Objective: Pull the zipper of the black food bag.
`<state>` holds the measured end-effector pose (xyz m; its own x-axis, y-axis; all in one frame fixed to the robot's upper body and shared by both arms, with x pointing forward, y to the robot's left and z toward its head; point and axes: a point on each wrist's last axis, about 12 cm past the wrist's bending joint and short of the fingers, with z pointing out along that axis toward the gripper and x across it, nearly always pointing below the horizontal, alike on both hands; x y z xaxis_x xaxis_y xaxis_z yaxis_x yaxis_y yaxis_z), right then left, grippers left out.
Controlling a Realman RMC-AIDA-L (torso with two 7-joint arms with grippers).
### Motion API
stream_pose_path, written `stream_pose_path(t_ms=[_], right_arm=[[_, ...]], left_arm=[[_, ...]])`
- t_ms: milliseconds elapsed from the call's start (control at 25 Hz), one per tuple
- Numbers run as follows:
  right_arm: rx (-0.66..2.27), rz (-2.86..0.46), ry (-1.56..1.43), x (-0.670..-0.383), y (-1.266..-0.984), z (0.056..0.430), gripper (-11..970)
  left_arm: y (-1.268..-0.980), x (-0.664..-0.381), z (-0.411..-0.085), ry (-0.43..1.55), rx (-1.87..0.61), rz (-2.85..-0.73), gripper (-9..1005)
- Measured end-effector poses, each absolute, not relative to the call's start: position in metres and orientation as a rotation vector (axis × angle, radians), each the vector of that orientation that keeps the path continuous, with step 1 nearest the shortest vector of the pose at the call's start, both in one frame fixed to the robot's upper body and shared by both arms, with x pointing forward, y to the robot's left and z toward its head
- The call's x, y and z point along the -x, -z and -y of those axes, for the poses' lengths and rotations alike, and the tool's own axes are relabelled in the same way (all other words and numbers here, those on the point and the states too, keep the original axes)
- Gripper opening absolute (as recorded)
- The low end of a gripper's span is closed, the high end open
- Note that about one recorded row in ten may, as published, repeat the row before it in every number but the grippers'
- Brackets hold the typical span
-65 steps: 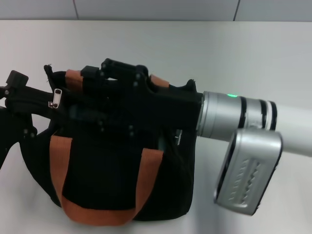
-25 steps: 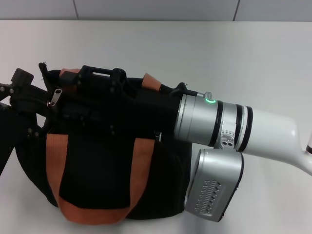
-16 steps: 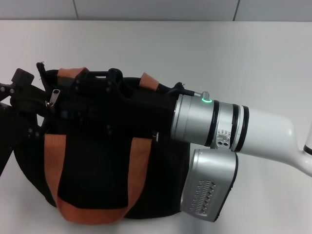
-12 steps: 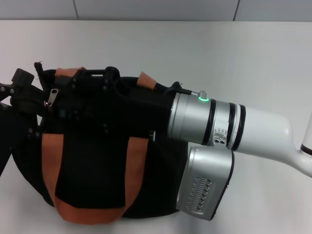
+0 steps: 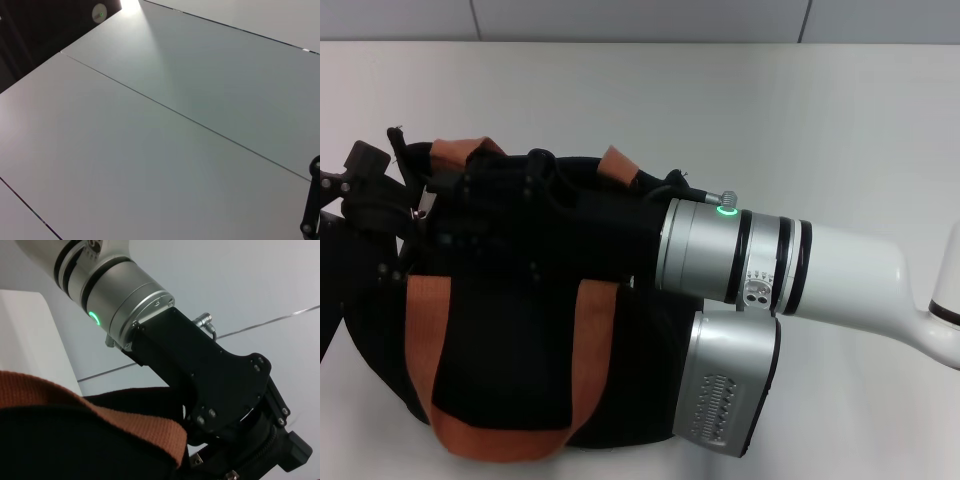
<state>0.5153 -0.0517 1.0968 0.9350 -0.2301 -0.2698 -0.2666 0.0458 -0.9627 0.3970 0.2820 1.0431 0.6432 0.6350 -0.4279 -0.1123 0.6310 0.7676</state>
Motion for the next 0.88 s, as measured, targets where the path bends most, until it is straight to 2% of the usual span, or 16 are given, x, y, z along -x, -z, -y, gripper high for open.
stream_pose_path(t_ms=[360,560,880], right_arm=[[1.528,-0.421,-0.029,-0.5166,-1.0993,0.0495,286],[1.525,-0.419,-0.032,-0.5163,-1.1001,0.0478,148],[1.537,-0.409,-0.040,-0.5145,-1.0988,0.0459,149]], left_arm=[[-1.0430,-0.3969,-0.2809,-0.468,-0.782,-0.754,7],[-1.0430,-0.3967,-0.2808,-0.466,-0.783,-0.753,8],[-1.0430,-0.3966,-0.2807,-0.465,-0.783,-0.753,8]])
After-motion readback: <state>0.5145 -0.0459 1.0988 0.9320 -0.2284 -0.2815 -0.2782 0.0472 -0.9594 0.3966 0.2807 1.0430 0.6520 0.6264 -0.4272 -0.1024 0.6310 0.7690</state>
